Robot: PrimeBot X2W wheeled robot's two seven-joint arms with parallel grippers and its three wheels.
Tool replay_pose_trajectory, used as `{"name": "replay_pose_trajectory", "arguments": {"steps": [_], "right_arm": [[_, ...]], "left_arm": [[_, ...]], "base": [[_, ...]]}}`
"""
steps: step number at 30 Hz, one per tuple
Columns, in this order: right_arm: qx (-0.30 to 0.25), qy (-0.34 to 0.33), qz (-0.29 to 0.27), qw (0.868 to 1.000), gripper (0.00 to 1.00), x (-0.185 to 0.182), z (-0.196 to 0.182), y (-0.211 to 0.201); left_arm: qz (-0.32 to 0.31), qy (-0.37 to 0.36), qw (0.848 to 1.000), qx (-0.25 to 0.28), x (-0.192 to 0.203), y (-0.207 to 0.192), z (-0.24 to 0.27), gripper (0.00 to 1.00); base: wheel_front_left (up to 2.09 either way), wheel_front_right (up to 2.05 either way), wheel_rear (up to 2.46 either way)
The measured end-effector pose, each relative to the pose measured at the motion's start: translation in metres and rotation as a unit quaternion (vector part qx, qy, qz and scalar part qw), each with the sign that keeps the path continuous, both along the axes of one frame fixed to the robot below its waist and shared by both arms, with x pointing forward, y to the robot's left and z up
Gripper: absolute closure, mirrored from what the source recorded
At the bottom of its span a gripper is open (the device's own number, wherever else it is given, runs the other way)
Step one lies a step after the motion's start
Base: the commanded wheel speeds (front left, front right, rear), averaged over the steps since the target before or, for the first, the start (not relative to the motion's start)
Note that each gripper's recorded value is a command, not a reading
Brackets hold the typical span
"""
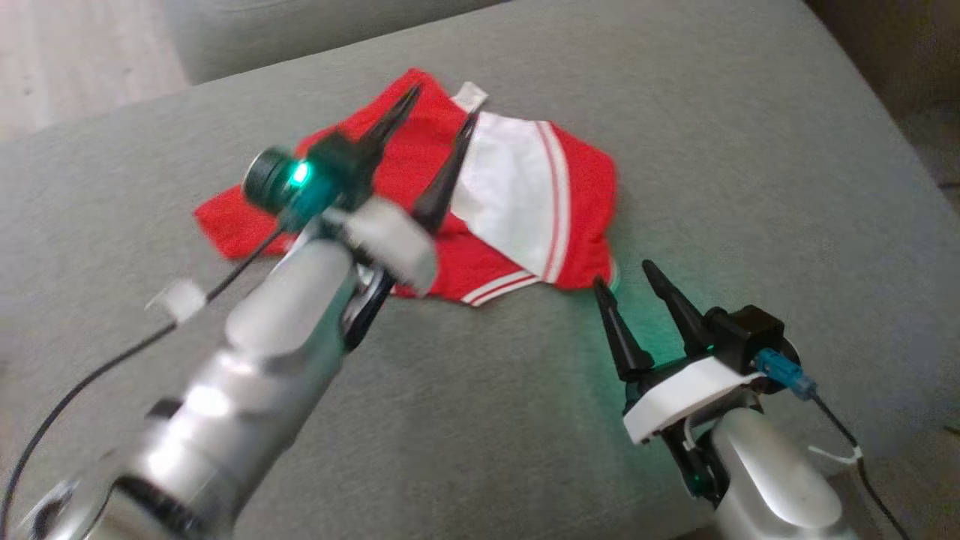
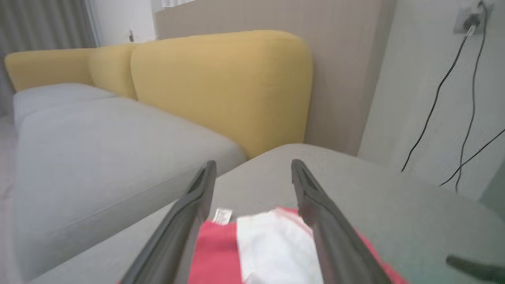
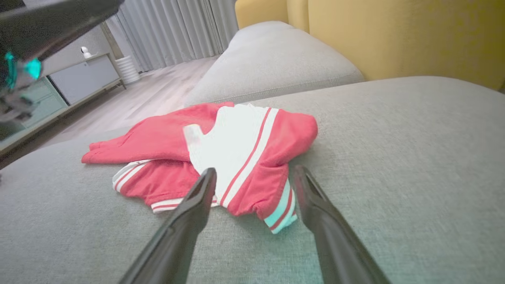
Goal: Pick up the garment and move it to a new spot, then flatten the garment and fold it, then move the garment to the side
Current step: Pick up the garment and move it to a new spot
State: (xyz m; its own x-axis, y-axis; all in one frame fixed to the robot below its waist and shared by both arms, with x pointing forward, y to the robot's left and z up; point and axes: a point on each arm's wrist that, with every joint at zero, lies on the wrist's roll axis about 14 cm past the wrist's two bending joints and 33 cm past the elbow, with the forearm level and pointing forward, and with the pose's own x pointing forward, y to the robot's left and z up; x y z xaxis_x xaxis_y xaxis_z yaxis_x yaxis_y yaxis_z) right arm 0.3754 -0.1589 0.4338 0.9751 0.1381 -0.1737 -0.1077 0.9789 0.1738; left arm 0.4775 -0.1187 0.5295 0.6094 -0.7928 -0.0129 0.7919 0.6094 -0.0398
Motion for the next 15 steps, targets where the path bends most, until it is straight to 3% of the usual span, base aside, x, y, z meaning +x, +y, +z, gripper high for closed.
{"name": "replay_pose_trajectory", "arguments": {"steps": [7,15], "right_arm": [[-0.007,-0.013,0.029,0.999,0.00,0.018,0.005,0.018],[-0.013,-0.012,0.042,0.999,0.00,0.012,0.003,0.029]], "left_arm": [[0.144,0.044,0.988,0.026,-0.007,0.111,-0.054,0.00],[0.285,0.067,0.956,0.013,-0.056,0.204,-0.077,0.00]], "base": [[0.00,0.00,0.00],[0.00,0.00,0.00]]}}
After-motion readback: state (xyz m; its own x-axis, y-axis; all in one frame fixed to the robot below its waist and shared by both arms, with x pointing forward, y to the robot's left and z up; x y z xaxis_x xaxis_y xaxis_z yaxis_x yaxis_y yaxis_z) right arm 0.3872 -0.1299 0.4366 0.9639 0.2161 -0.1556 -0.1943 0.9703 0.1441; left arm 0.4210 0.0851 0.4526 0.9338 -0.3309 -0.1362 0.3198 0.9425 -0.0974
